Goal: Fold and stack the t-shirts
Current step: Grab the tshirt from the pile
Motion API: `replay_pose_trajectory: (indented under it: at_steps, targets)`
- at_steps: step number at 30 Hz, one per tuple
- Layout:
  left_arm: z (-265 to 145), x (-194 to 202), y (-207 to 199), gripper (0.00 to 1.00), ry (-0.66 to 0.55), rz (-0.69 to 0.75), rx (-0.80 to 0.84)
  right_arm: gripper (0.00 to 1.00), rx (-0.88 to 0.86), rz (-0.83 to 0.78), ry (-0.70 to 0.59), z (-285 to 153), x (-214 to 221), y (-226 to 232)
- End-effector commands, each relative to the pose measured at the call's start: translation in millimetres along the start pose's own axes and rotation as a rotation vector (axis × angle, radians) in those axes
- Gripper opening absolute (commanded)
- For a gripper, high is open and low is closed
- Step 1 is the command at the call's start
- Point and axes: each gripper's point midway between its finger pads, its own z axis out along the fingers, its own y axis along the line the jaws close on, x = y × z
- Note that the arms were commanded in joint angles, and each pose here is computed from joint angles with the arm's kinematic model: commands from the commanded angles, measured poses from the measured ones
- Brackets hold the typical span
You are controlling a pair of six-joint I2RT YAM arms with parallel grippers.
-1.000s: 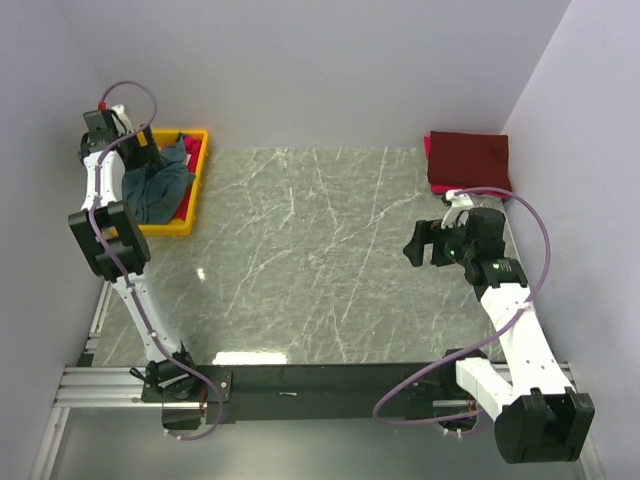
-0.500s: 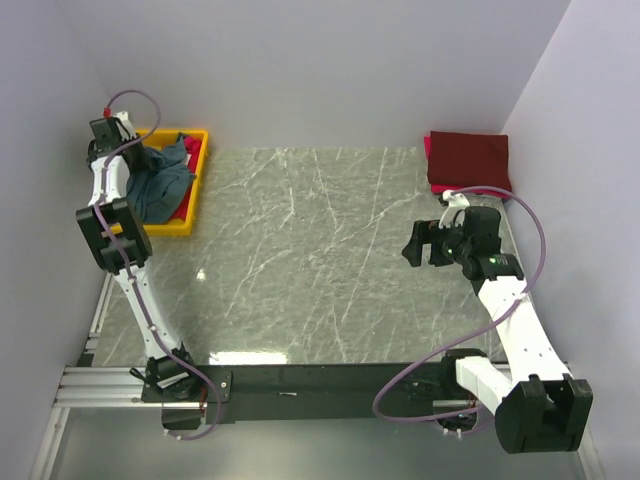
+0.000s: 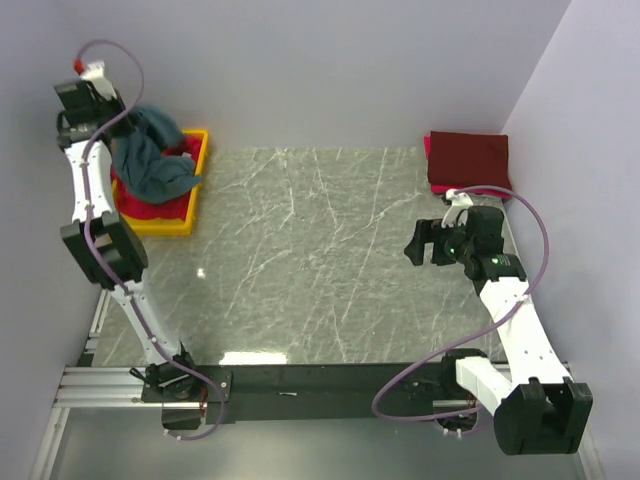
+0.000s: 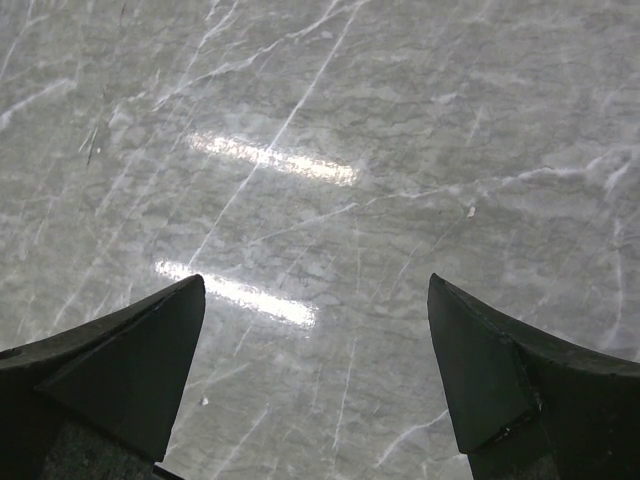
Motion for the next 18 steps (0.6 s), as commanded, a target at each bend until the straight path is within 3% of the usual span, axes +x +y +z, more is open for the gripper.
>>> replay_pose_trajectory:
  at_steps: [1,13,18]
  targets:
    - [-112.2,-129.3,-82.4,0.0,-0.324,0.083,0.204,0.98,0.026,-0.003,-0.097,-13.2,-30.1,-4.2]
    - [-257.7,-164.4,-255.5,0.0,-0.533,0.207,0.618,0.98,0.046,0.072,-0.116,-19.7,-37.3,-14.5]
    - [-292.6,-152.4,-313.0,0.01,-0.52,0.196,0.792,0.98,0.047,0.078,-0.125,-21.3,-36.5,-16.7]
